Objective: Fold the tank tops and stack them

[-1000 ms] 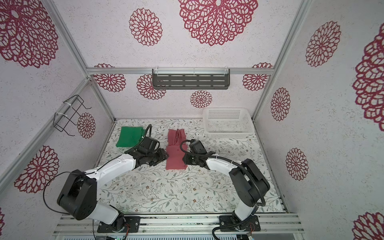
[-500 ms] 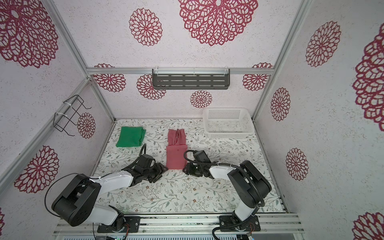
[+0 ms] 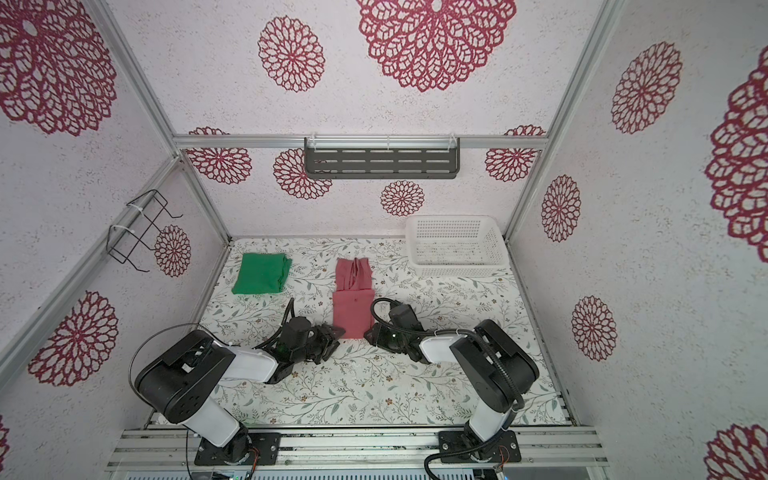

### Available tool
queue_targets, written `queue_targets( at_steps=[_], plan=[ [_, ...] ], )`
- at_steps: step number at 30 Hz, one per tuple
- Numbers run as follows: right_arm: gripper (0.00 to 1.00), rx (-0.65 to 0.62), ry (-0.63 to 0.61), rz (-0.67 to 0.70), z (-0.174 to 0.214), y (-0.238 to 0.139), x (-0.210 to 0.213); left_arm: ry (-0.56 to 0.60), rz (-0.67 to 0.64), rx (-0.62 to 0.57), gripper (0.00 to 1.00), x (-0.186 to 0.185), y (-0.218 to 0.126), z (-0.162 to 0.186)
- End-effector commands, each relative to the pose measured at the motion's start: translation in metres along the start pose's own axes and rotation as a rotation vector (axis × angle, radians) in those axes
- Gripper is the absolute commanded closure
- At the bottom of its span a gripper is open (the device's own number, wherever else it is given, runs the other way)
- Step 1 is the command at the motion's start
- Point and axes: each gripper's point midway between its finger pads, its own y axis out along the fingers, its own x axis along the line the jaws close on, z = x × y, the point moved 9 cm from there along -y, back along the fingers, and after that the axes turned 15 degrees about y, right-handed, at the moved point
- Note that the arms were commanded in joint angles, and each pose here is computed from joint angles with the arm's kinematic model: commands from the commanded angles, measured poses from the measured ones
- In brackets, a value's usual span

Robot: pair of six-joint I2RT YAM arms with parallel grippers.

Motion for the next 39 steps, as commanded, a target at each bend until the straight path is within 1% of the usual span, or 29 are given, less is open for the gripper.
queue_targets(
  at_steps=[1,5,10,14,17,20,23,25,27,29,31,32,35,39],
  plan=[
    [0.49,-0.022,0.047,0.048,0.002,0.007,-0.014,-0.088,-0.196,0.015,0.48,0.045,-0.001,0.017],
    [0.5,-0.028,0.056,0.063,0.002,0.01,-0.018,-0.097,-0.225,0.0,0.49,0.053,-0.004,0.019],
    [0.55,-0.027,0.065,0.074,0.002,0.014,-0.022,-0.07,-0.297,-0.017,0.49,0.057,-0.009,0.018],
    [0.64,-0.025,0.066,0.077,0.002,0.015,-0.022,-0.027,-0.359,-0.035,0.52,0.059,-0.014,0.016],
    [0.68,-0.023,0.064,0.081,0.002,0.015,-0.022,-0.009,-0.375,-0.04,0.55,0.059,-0.011,0.017],
    [0.71,-0.023,0.063,0.077,0.002,0.015,-0.021,-0.01,-0.362,-0.044,0.58,0.058,-0.004,0.015],
    [0.75,-0.022,0.06,0.083,0.002,0.015,-0.022,-0.01,-0.354,-0.038,0.64,0.057,0.004,0.014],
    [0.8,-0.021,0.058,0.085,0.002,0.016,-0.023,-0.008,-0.359,-0.04,0.72,0.057,0.005,0.014],
    [0.86,-0.021,0.055,0.084,0.002,0.016,-0.022,-0.004,-0.367,-0.056,0.77,0.057,0.003,0.013],
    [0.91,-0.023,0.047,0.084,0.001,0.016,-0.021,0.023,-0.387,-0.06,0.8,0.053,0.0,0.01],
    [0.98,-0.028,0.033,0.08,0.0,0.015,-0.018,0.069,-0.419,-0.051,0.87,0.045,-0.002,0.007],
    [1.0,-0.03,0.022,0.08,-0.001,0.014,-0.015,0.089,-0.437,-0.049,0.92,0.042,-0.004,0.006],
    [1.0,-0.038,0.0,0.077,-0.003,0.01,-0.009,0.136,-0.461,-0.057,1.0,0.033,-0.008,0.002],
    [1.0,-0.044,-0.022,0.079,-0.003,0.005,-0.004,0.191,-0.49,-0.06,1.0,0.025,-0.013,0.0]
  ],
)
